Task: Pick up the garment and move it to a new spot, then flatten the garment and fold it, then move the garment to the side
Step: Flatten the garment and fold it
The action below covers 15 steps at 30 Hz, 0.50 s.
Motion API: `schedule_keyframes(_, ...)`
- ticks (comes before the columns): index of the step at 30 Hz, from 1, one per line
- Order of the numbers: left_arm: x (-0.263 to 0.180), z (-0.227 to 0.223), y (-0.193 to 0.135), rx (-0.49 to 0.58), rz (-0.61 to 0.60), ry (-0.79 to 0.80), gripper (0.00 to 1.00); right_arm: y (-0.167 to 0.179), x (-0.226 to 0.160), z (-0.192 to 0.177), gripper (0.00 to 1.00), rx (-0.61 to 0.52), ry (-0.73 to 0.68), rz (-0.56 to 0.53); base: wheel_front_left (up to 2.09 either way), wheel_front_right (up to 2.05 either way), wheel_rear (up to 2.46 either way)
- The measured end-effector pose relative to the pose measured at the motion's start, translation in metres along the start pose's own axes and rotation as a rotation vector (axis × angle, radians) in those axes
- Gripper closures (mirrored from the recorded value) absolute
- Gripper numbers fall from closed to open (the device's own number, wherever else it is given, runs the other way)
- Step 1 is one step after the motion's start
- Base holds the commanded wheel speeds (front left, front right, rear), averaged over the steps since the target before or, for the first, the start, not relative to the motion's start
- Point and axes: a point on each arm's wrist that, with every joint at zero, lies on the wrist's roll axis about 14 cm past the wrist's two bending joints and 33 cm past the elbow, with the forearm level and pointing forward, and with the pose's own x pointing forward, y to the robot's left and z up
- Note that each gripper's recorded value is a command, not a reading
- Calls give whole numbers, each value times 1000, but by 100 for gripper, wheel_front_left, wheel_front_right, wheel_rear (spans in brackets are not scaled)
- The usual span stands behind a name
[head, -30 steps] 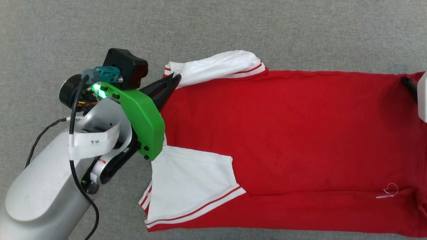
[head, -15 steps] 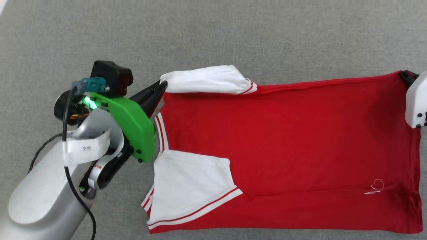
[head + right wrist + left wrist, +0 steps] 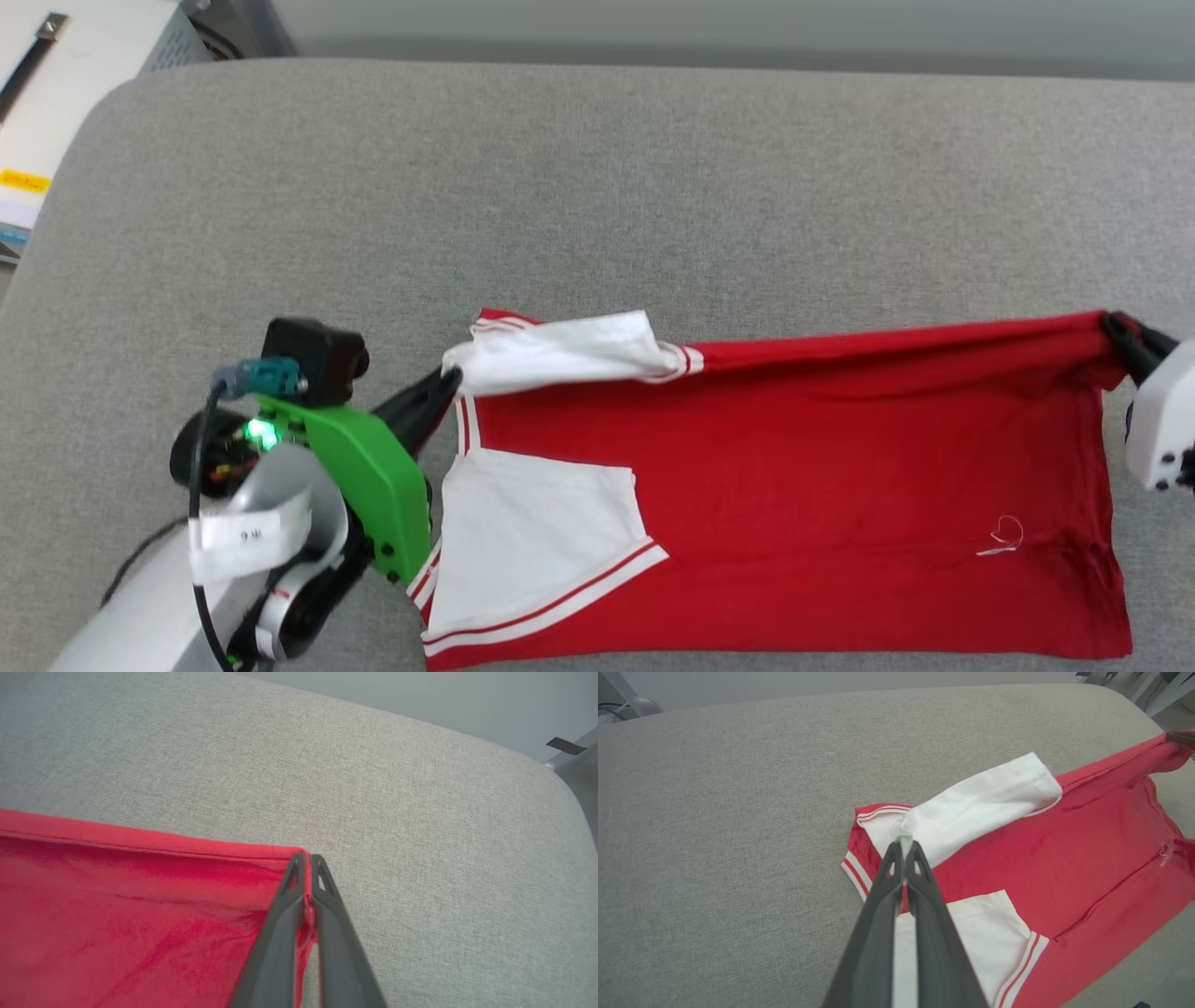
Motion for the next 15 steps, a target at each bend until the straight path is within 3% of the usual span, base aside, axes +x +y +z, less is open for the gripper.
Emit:
schedule_keyframes(8,-30,-43,-12,-58,18,71,100,21,-32,-16,100,54,-15,59,0,0,0)
schedule_keyframes(15,-52,-87,-16,-79,49,173,100,34,-57,-49,100,102,67,104,0,0,0)
